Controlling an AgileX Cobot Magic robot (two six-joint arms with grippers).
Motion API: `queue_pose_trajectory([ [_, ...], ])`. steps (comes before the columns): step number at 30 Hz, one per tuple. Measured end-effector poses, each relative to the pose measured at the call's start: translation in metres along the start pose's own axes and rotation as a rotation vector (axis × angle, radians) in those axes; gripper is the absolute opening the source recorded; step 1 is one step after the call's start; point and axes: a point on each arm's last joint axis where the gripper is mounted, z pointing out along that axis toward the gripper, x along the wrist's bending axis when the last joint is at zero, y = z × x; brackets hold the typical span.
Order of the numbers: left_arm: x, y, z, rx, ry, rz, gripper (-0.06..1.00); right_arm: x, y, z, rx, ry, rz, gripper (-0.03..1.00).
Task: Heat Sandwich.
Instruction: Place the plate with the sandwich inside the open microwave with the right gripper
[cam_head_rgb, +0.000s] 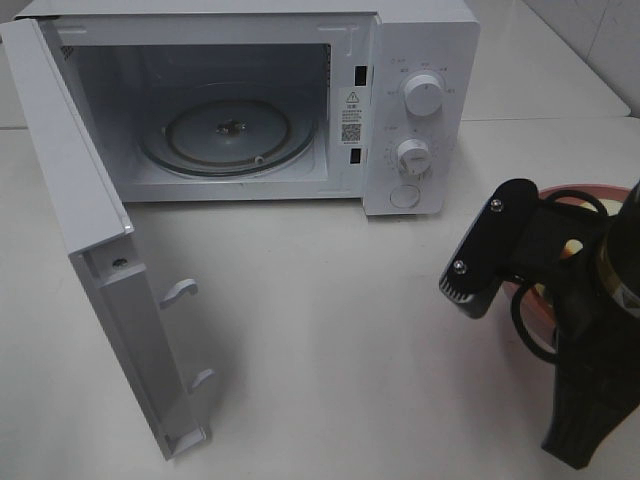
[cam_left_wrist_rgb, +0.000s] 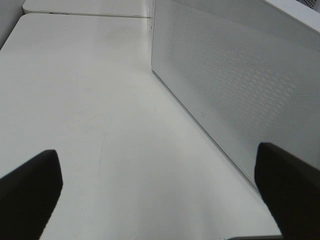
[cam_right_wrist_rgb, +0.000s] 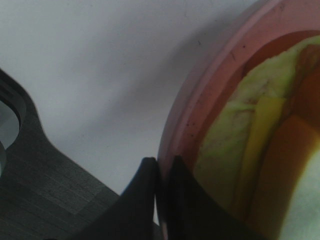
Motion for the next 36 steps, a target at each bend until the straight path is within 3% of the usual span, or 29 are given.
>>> queue_pose_trajectory([
  [12, 0.000, 0.000, 0.000, 0.000, 0.000, 0.000, 0.99, 0.023, -0.010, -0.005, -0.039, 0.012, -0.235, 0.05],
  [36, 0.000, 0.000, 0.000, 0.000, 0.000, 0.000, 0.99, 0.029, 0.005, -0.008, -0.227, -0.004, -0.709, 0.05],
])
